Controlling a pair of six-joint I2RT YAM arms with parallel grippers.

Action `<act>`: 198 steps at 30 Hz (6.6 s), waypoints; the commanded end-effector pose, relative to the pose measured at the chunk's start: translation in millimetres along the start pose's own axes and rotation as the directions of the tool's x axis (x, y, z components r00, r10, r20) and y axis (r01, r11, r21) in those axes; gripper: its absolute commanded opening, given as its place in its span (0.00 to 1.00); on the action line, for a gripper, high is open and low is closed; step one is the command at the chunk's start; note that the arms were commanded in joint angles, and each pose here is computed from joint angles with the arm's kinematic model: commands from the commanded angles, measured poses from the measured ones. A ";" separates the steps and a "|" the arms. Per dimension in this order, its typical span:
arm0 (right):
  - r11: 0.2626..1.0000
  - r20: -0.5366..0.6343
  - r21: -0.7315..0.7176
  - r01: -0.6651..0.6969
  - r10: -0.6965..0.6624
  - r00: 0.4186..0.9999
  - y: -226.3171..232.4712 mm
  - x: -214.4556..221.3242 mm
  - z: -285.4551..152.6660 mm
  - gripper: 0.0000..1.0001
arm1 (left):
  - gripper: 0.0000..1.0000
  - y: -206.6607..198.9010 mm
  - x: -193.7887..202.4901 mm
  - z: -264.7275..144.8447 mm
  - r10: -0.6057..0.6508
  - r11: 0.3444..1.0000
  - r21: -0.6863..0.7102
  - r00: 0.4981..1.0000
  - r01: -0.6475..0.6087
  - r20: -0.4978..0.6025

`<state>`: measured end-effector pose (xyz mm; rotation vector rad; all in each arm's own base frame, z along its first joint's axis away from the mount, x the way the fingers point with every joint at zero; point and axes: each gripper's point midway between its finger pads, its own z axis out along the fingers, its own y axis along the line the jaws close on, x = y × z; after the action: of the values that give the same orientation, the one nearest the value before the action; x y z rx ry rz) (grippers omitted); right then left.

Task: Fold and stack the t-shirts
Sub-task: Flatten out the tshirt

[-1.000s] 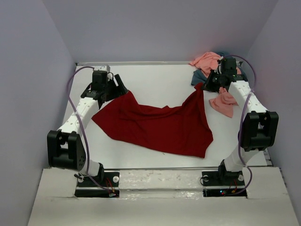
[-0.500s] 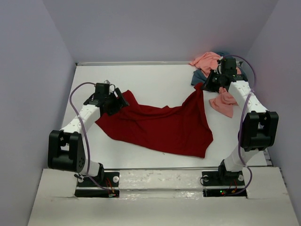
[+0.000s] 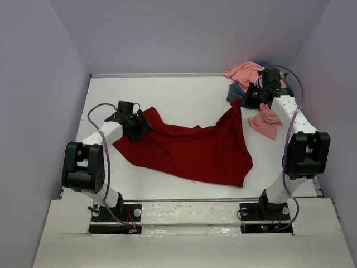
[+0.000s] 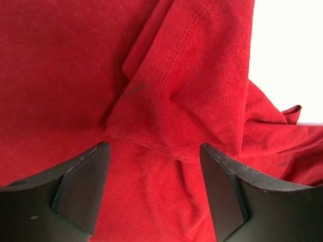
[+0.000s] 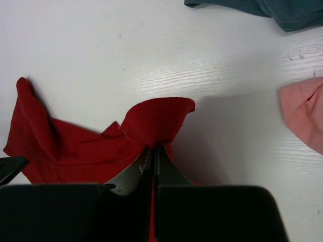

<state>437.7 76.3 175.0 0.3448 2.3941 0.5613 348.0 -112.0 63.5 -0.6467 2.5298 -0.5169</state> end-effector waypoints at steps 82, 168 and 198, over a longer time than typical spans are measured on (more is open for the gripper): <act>0.998 -0.084 0.040 0.051 -0.047 0.995 -24.5 -11.4 67.8 0.59 | 0.00 -114.9 -165.9 -74.5 0.073 0.986 0.124 0.958 -0.110 0.276; 0.460 -0.350 0.663 0.591 -0.508 0.787 -20.9 8.8 106.7 0.38 | 0.00 -68.7 -167.4 -57.6 0.111 0.986 0.100 0.972 -0.134 0.209; 0.553 -0.182 0.728 0.405 -0.414 0.892 -31.8 -44.5 66.0 0.00 | 0.00 -47.8 -186.2 -61.1 0.095 0.991 0.067 0.969 -0.113 0.227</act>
<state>502.6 73.1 88.1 -0.0852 2.5251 -0.8052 471.4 -54.4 185.8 -0.5155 2.3442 -0.4904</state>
